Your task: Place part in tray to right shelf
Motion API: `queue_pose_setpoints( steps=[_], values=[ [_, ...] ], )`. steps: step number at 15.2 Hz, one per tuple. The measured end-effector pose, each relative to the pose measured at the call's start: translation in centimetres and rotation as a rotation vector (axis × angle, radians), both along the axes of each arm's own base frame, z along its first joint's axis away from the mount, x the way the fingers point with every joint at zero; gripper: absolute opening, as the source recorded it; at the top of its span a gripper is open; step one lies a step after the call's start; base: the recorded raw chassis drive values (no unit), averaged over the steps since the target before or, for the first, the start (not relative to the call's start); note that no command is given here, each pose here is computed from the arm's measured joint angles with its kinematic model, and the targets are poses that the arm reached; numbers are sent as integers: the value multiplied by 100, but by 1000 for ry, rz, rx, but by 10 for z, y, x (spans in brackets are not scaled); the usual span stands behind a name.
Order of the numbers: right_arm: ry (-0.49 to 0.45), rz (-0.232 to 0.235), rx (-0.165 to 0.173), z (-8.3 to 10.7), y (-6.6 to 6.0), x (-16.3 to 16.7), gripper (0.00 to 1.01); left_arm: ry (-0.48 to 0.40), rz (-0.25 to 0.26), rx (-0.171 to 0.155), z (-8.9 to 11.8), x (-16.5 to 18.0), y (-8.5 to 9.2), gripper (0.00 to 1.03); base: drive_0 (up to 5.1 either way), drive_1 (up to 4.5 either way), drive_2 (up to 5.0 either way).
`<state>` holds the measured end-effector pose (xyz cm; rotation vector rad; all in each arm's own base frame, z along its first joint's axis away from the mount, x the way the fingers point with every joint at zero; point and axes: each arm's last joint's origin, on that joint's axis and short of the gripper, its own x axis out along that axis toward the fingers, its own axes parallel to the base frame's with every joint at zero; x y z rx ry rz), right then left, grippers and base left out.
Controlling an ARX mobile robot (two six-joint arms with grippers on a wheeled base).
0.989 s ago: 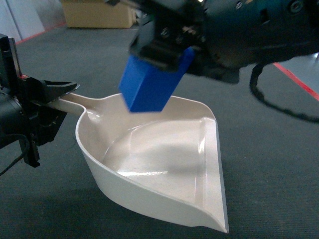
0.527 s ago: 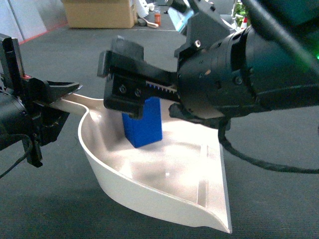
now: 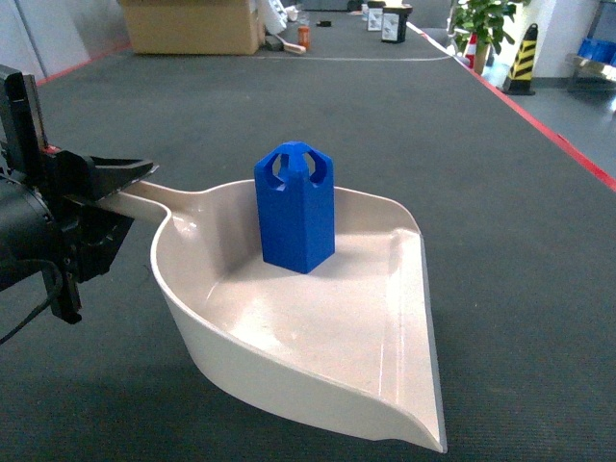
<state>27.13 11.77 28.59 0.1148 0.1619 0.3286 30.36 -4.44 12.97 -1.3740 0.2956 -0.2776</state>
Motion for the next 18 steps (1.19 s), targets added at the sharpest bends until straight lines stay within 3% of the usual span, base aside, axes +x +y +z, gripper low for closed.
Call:
queue_pose_setpoints(
  steps=[3, 4, 6, 7, 8, 9, 12, 15, 17, 18],
  values=[
    [-53, -227, -175, -19, -54, -27, 98, 0, 2, 0, 0, 0, 0, 15, 0, 0, 0],
    [-62, -275, -210, -30, -69, -40, 98, 0, 0, 0, 0, 0, 0, 15, 0, 0, 0],
    [-74, -265, -257, -46, -75, -68, 98, 1, 0, 0, 0, 0, 0, 15, 0, 0, 0],
    [-106, -274, -245, -45, -75, -67, 96, -1, -2, 0, 0, 0, 0, 15, 0, 0, 0],
    [-175, -309, -178, -47, -79, -71, 83, -1, -2, 0, 0, 0, 0, 15, 0, 0, 0],
    [-172, -324, -152, -59, -86, -81, 71, 1, -2, 0, 0, 0, 0, 15, 0, 0, 0],
    [-161, -329, -131, -79, -98, -101, 36, -1, -1, 0, 0, 0, 0, 15, 0, 0, 0],
    [-157, -332, -133, -92, -106, -116, 1, -1, -1, 0, 0, 0, 0, 15, 0, 0, 0],
    [-156, -322, -124, -98, -116, -124, 2, -1, -2, 0, 0, 0, 0, 15, 0, 0, 0],
    [-158, -346, -124, -100, -119, -128, 2, 0, -3, 0, 0, 0, 0, 15, 0, 0, 0]
  ],
)
